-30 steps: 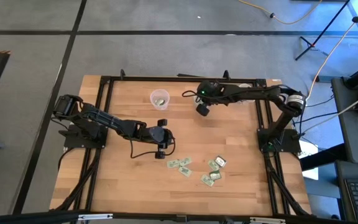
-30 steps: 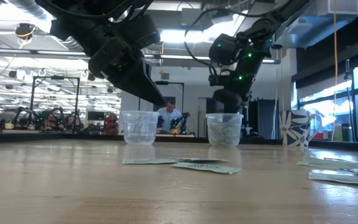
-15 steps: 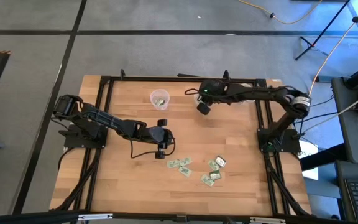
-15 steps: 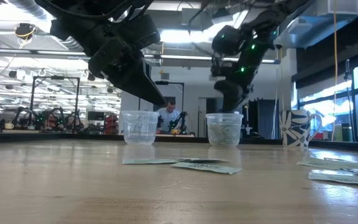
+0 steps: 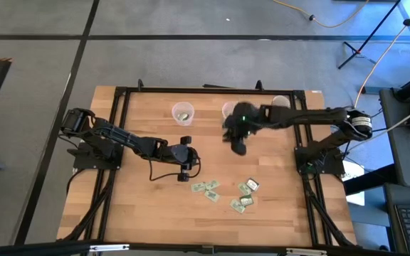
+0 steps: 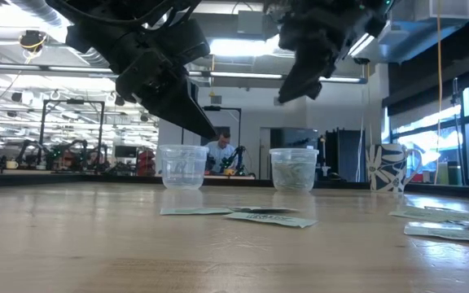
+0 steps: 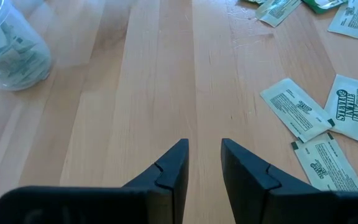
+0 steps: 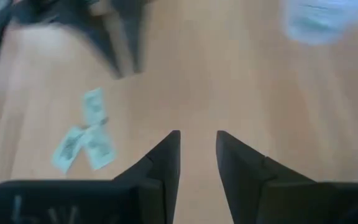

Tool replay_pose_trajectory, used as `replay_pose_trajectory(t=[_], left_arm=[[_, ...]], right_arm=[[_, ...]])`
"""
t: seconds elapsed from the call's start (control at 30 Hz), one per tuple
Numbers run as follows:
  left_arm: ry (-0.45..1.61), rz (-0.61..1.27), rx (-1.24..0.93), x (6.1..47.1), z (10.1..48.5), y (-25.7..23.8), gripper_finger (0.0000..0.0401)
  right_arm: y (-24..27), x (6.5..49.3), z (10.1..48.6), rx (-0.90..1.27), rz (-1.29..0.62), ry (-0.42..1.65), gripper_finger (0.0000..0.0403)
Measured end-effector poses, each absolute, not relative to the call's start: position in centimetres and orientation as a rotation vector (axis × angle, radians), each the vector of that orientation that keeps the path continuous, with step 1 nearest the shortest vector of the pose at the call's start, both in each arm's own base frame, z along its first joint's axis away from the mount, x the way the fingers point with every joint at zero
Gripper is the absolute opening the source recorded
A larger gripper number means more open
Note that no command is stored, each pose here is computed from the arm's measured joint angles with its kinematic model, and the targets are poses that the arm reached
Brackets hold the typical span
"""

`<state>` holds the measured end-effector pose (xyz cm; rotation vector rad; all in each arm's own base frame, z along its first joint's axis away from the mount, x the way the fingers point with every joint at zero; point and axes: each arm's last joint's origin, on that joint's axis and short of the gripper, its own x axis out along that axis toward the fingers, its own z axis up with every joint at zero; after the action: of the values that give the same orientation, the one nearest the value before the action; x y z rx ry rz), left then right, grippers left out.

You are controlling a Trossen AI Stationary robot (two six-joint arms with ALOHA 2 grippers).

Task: Pick and place Stevia / Truvia into bins
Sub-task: Put the stevia packet into the right transparent container

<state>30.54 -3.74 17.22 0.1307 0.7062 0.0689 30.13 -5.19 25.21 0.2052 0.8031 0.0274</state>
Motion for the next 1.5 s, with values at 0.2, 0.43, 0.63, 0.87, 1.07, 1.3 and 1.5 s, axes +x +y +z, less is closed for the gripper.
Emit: replay_pose_trajectory(t=[0.2, 0.43, 0.63, 0.87, 1.07, 1.3, 1.5], left_arm=[[0.709, 0.068, 0.131, 30.5, 17.2, -3.7, 0.0088], [0.710, 0.068, 0.131, 30.5, 17.2, -3.7, 0.0088], [0.709, 0.071, 0.124, 30.5, 17.2, -3.8, 0.0088], [0.709, 0.071, 0.123, 30.5, 17.2, -3.8, 0.0088], [0.710, 0.071, 0.123, 30.5, 17.2, -3.8, 0.0088], [0.709, 0.071, 0.123, 30.5, 17.2, -3.8, 0.0088], [0.709, 0.071, 0.123, 30.5, 17.2, -3.8, 0.0088]], right_arm=[[0.3, 31.2, 22.6, 0.036, 0.196, 0.780, 0.0097], [4.8, 32.3, 19.0, -0.073, 0.275, 0.684, 0.0067], [6.5, 33.3, 15.4, -0.109, 0.315, 0.712, 0.0057], [7.6, 33.4, 13.2, -0.140, 0.353, 0.775, 0.0056], [8.2, 33.4, 11.8, -0.230, 0.330, 0.804, 0.0056], [8.1, 33.7, 10.3, -0.246, 0.306, 0.835, 0.0056], [8.1, 33.6, 9.7, -0.259, 0.293, 0.867, 0.0056]])
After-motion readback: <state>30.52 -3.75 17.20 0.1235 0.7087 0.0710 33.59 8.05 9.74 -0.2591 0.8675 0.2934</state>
